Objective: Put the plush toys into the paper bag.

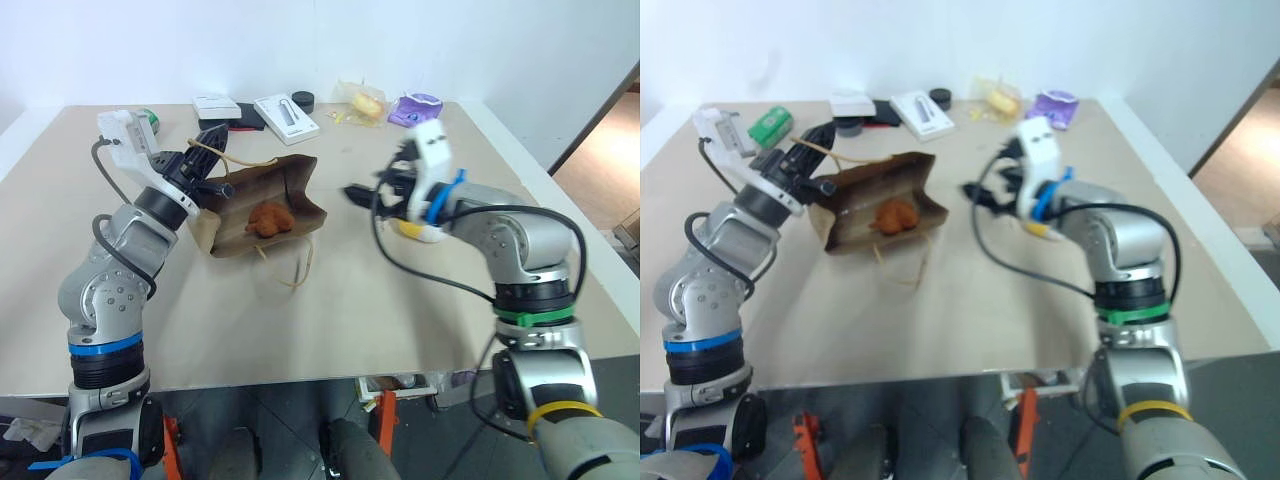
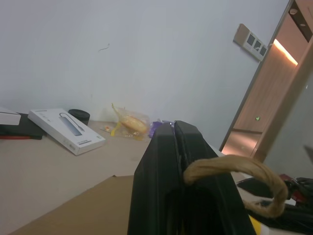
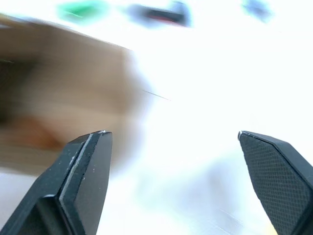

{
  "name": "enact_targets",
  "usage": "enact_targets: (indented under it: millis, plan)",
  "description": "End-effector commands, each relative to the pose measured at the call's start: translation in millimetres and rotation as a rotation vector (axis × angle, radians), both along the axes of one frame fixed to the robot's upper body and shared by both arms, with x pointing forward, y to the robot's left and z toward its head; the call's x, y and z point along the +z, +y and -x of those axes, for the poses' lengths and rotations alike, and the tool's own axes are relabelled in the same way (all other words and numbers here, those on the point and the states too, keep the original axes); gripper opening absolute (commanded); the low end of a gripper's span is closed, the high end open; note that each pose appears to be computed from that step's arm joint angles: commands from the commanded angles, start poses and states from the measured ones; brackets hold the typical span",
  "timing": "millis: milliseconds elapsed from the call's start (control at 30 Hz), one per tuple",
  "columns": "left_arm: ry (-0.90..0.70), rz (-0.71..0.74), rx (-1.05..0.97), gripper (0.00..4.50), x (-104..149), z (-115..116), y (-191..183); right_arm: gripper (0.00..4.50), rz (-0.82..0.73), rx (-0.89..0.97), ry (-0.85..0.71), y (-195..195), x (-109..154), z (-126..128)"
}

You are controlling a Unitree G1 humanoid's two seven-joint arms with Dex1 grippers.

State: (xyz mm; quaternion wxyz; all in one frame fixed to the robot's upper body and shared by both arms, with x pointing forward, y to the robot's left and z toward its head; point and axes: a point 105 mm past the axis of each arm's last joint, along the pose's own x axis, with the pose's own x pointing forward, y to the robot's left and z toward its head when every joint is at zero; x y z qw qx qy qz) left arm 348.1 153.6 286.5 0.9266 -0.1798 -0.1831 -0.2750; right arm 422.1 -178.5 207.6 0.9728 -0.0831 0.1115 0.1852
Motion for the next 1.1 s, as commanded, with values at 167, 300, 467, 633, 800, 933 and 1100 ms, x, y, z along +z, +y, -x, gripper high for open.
enact_targets:
  millis: [167, 300, 467, 633, 800, 933, 1100]
  plan:
    - [-0.053, -0.005, -0.021, 0.00, 16.1, 4.7, -3.5, 4.22, 0.102, -0.188, 0.081, -47.1, -57.1, -20.2]
    - [-0.053, -0.007, -0.016, 0.00, 16.6, 5.2, -1.7, 2.68, 0.045, -0.150, 0.051, -39.8, -49.0, -21.7]
    - [-0.049, -0.009, -0.016, 0.00, 15.2, 6.4, -1.8, 1.02, -0.242, 0.209, -0.165, 11.5, 27.9, 2.7]
    - [-0.045, -0.012, -0.018, 0.00, 13.9, 6.7, -2.2, 0.26, -0.345, 0.692, -0.220, 80.8, 79.9, 81.1]
    - [-0.044, -0.007, -0.026, 0.00, 14.4, 6.1, -4.8, 0.24, -0.237, 0.747, -0.111, 132.8, 56.8, 95.2]
    - [-0.045, -0.001, -0.031, 0.00, 14.7, 5.7, -6.8, 0.24, -0.159, 0.629, -0.065, 160.7, 30.6, 69.8]
    - [-0.044, 0.006, -0.035, 0.00, 14.8, 5.9, -8.4, 0.24, -0.163, 0.556, -0.067, 197.1, 23.9, 49.5]
